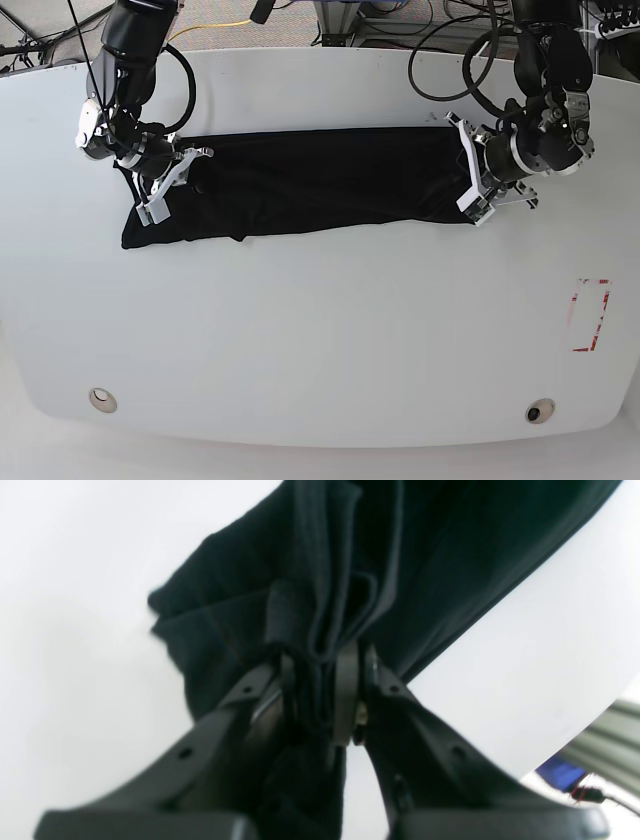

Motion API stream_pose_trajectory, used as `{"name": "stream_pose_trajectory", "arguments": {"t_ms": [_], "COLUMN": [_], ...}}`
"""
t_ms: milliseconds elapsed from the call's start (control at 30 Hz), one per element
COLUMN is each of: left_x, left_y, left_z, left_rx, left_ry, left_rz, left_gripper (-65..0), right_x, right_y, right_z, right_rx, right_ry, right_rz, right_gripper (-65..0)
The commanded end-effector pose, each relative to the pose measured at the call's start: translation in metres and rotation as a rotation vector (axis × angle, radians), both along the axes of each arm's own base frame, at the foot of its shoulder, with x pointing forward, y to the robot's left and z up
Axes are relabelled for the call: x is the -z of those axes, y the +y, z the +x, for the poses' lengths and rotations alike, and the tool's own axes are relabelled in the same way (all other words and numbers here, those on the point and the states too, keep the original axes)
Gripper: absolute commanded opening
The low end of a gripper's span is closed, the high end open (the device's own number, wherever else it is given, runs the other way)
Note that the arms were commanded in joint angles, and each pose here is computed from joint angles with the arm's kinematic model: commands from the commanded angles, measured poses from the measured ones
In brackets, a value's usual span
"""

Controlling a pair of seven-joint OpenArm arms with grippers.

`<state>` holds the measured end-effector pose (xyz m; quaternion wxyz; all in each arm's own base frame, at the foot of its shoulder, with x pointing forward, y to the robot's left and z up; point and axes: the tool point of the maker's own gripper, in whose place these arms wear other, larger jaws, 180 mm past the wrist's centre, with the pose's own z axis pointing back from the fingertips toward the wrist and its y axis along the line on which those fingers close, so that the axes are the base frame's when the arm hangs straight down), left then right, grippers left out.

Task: Fold the T-shirt properly
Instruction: 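Carry the left gripper's strip end toward the right gripper, folding it over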

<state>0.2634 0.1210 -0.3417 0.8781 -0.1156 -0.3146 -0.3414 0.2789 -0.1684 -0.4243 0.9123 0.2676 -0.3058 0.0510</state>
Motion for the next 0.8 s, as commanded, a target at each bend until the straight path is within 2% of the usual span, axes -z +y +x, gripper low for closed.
{"name": "stream_pose_trajectory", "arguments": {"t_ms": [0, 133, 333, 767], "left_x": [-0.014, -0.029, -0.029, -0.027], "left_y": [-0.023, -0.050, -0.072, -0.077], "left_z": [0.008, 0.022, 0.022, 0.030], "left_rx": [0.032, 0.071, 0.081, 0.075], "left_ry": [-0.051, -0.098, -0.086, -0.077], "left_rz": [-0.065, -0.114, -0.175, -0.196], "left_gripper": [-60.8, -60.8, -60.8, -60.7], "right_x": [0.015, 0.015, 0.015, 0.015], "right_y": [-0.010, -0.010, -0.003, -0.001], "right_z": [-0.015, -0.015, -0.015, -0.015], "right_rx": [-0.023, -0.023, -0.023, -0.023], "right_ry": [0.086, 0.086, 0.085, 0.083], "right_rz": [-0.076, -0.076, -0.060, -0.056], "right_gripper": [-61.7, -61.7, -61.7, -61.7]}}
